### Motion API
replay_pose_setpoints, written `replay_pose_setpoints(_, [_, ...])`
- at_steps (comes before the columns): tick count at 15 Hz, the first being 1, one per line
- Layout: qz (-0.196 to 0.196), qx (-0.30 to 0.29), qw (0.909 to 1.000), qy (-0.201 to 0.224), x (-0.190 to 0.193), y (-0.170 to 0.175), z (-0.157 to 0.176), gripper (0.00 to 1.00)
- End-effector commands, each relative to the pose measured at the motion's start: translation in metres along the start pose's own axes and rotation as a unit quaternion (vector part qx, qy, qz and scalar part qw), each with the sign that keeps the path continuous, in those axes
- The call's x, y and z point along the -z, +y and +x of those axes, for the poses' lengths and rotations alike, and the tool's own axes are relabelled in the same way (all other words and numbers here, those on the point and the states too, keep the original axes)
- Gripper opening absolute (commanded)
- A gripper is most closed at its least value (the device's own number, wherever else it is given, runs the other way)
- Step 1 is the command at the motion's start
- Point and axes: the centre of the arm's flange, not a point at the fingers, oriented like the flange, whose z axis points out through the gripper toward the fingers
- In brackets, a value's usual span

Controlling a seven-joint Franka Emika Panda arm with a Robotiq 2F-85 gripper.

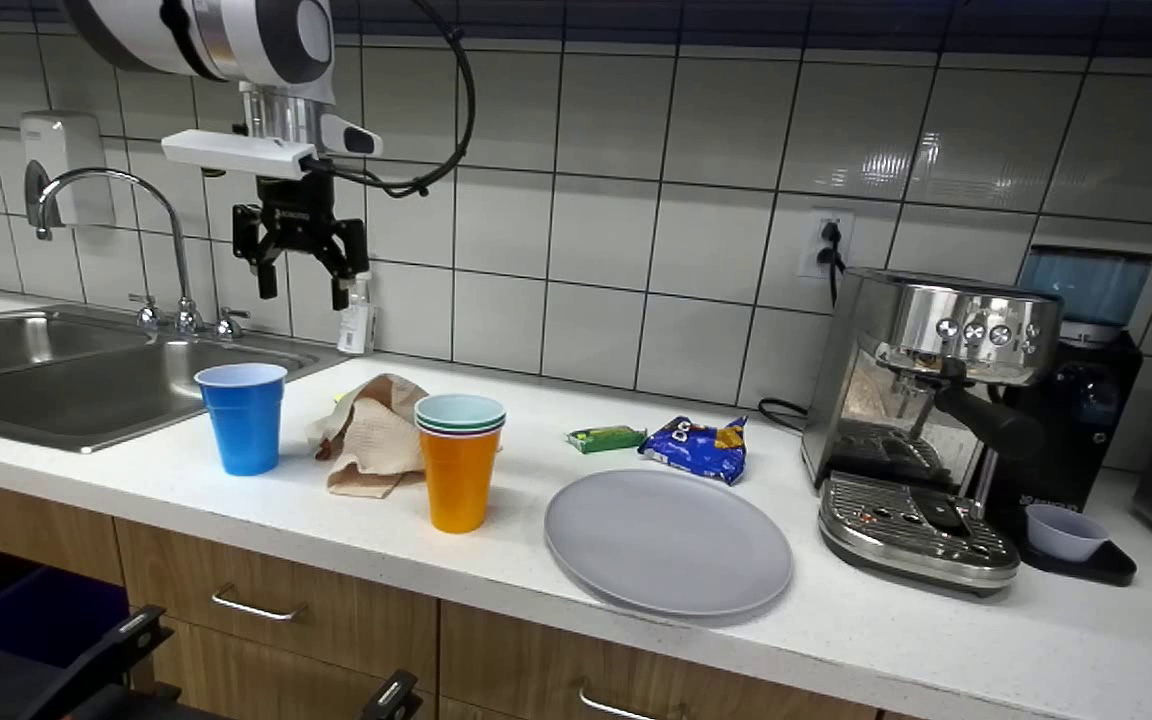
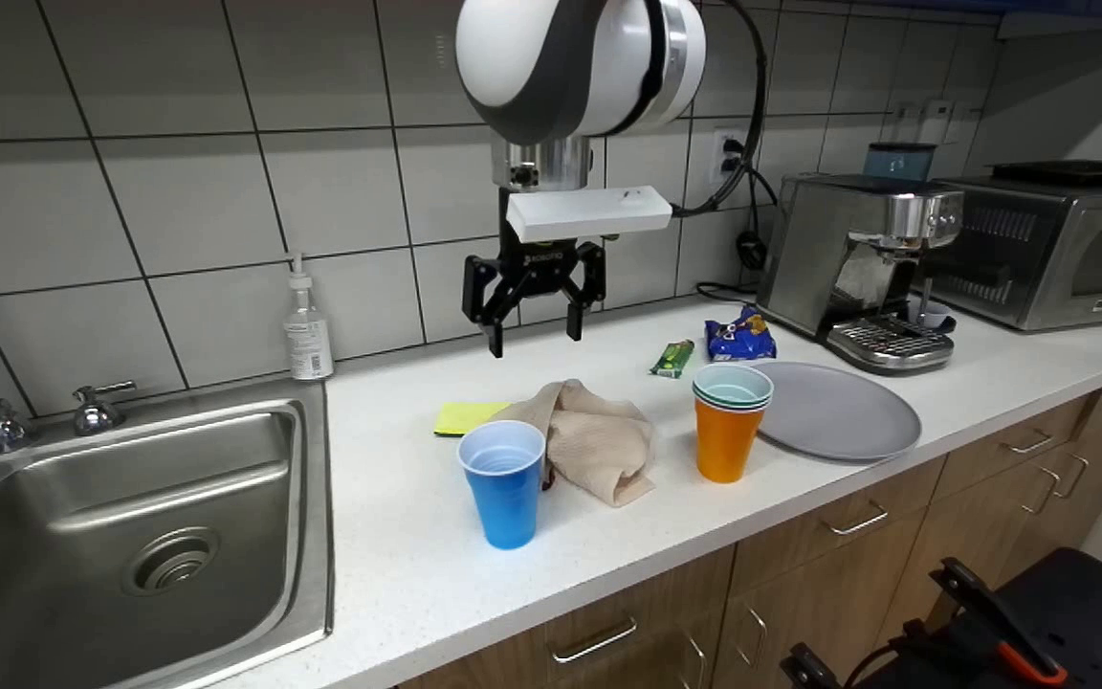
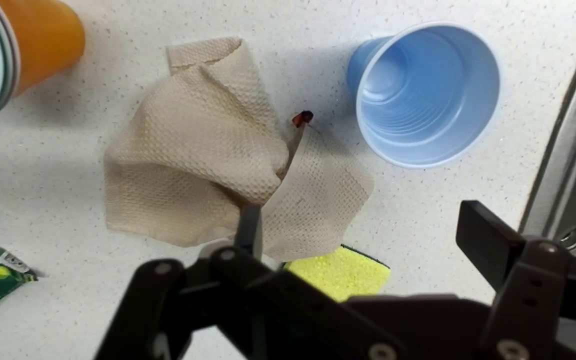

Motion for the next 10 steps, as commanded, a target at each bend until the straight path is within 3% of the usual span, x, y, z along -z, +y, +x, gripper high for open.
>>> replay_pose_setpoints(1, [-0.019, 0.02, 0.9994, -0.02, -0.01, -0.016, 0.012, 1.0])
replay_pose_setpoints(10, [-0.052, 0.039, 0.9964, -0.054, -0.047, -0.034, 0.018, 1.0])
